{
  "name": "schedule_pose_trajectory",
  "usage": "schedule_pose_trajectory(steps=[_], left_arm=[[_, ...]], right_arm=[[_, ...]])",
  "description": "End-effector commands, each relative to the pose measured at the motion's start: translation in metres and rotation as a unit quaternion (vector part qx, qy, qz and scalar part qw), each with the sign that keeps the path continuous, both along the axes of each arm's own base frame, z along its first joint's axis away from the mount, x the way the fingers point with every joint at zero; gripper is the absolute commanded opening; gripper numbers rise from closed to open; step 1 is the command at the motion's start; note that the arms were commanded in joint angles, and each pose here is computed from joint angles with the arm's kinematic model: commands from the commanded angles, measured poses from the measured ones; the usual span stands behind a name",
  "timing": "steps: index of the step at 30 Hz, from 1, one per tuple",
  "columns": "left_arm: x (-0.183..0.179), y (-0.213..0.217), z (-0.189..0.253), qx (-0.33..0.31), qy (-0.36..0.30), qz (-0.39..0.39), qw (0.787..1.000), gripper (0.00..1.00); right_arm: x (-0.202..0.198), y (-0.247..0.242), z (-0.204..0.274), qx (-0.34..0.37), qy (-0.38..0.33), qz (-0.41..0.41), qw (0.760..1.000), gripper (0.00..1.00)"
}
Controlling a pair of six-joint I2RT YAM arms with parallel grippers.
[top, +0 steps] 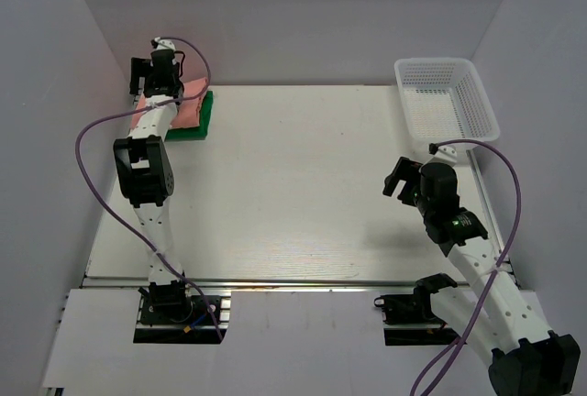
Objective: Fold and stack the t-shirts
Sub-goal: Put the neatly folded tshirt into the corner of the board with the left arm
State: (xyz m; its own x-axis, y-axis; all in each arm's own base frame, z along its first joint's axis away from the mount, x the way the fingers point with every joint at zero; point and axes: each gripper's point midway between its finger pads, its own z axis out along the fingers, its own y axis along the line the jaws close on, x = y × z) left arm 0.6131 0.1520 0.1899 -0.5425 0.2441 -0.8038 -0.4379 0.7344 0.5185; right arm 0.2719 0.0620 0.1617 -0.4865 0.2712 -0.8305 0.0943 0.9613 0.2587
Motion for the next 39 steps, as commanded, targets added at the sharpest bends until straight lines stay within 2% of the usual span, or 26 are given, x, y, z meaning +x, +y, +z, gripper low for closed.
schedule_pose_trajectory(steps=[1,5,7,9,10,11,13,15,18,22,27,32,39], left_arm=[[0.0,-0.008,0.029,-0.039,-0.025,-0.017,0.999,1.0],[-0.001,-0.037,0.014,-0.089,0.001,-0.055,0.994,1.0],[-0.004,-0.056,-0.001,-0.14,0.014,-0.086,0.986,0.97],[-0.011,-0.069,-0.009,-0.185,0.011,-0.094,0.978,0.74],[-0.011,-0.082,-0.013,-0.21,0.016,-0.121,0.97,0.64],[-0.009,-0.089,-0.012,-0.223,0.006,-0.138,0.965,0.4],[-0.012,-0.108,-0.025,-0.259,0.01,-0.172,0.95,0.26],[-0.009,-0.117,-0.027,-0.278,0.001,-0.189,0.942,0.21],[-0.007,-0.141,-0.044,-0.326,0.018,-0.228,0.917,0.01],[-0.011,-0.149,-0.07,-0.352,0.042,-0.226,0.907,0.0],[-0.031,-0.138,-0.114,-0.357,0.076,-0.174,0.915,0.0],[-0.039,-0.14,-0.156,-0.373,0.112,-0.153,0.908,0.0],[-0.039,-0.149,-0.183,-0.397,0.14,-0.157,0.893,0.0]], right_arm=[[0.007,0.003,0.019,0.005,-0.024,0.006,1.0,0.9],[0.008,0.004,0.019,0.007,-0.028,0.008,1.0,0.9],[0.008,0.005,0.015,0.011,-0.026,0.01,1.0,0.9],[0.009,0.007,0.016,0.016,-0.031,0.013,0.999,0.9],[0.01,0.008,0.014,0.014,-0.028,0.015,0.999,0.9],[0.01,0.009,0.013,0.018,-0.028,0.016,0.999,0.9],[0.013,0.009,0.012,0.017,-0.028,0.015,0.999,0.9],[0.014,0.01,0.009,0.016,-0.026,0.015,0.999,0.9],[0.014,0.011,0.003,0.015,-0.016,0.019,1.0,0.9],[0.014,0.012,-0.005,0.015,-0.01,0.019,1.0,0.9],[0.016,0.012,-0.013,0.011,-0.004,0.021,1.0,0.9],[0.021,0.018,-0.014,0.015,0.002,0.031,0.999,0.9],[0.021,0.021,-0.008,0.022,-0.008,0.037,0.999,0.9]])
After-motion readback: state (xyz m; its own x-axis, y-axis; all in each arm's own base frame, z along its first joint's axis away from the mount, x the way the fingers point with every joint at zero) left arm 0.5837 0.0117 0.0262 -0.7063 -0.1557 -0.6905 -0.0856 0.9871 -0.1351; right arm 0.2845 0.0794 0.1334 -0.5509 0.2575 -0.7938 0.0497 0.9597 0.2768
